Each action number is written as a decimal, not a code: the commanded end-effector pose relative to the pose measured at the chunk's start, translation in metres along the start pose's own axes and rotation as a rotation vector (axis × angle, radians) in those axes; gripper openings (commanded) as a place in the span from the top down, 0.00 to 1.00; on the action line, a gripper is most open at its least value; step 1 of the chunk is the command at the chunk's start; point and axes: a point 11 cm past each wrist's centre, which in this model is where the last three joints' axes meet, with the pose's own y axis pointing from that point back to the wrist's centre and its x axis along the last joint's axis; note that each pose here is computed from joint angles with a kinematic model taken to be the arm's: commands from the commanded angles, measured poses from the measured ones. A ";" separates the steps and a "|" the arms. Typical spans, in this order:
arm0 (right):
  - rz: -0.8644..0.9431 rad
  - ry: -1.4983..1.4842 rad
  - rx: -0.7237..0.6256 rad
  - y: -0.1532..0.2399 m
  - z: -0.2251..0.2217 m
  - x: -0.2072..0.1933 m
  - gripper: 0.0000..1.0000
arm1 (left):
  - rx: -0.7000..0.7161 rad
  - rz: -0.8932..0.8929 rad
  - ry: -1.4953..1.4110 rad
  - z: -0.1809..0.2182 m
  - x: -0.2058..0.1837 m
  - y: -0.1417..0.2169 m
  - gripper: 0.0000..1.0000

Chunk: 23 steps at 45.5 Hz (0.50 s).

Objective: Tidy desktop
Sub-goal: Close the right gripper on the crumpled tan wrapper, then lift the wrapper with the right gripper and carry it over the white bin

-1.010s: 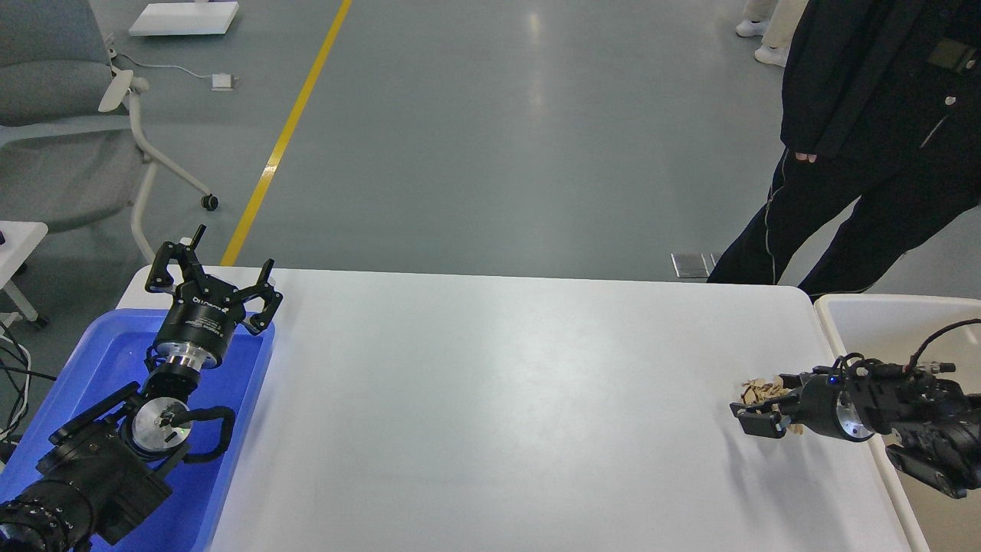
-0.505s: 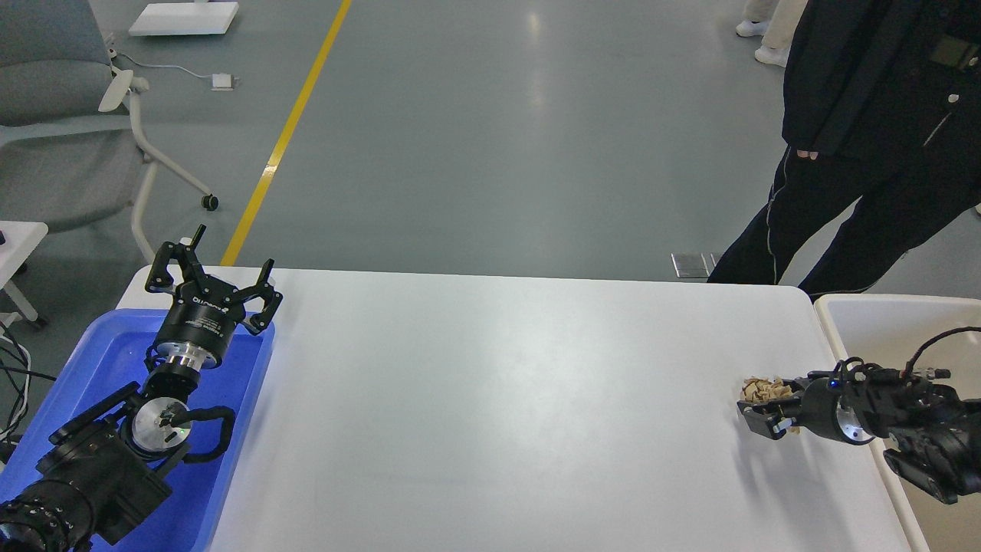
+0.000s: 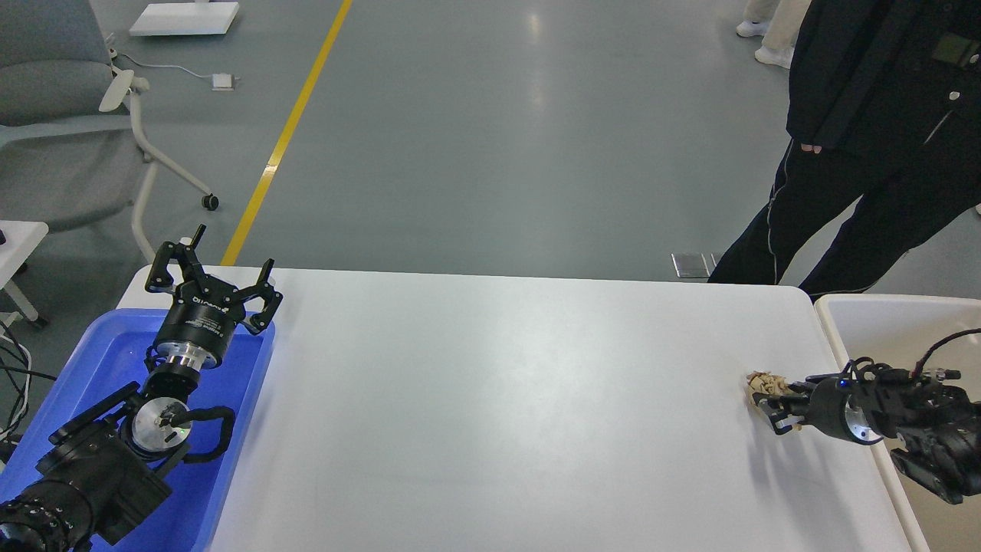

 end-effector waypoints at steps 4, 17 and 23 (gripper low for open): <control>0.126 -0.213 -0.052 0.014 0.021 0.016 1.00 | 0.000 0.000 0.000 0.000 0.000 0.000 0.00; 0.303 -0.419 0.116 0.052 0.019 0.058 1.00 | 0.000 0.000 0.000 0.000 0.000 0.000 0.00; 0.410 -0.509 0.196 0.079 0.012 0.090 1.00 | -0.002 0.000 0.000 0.000 0.000 0.000 0.00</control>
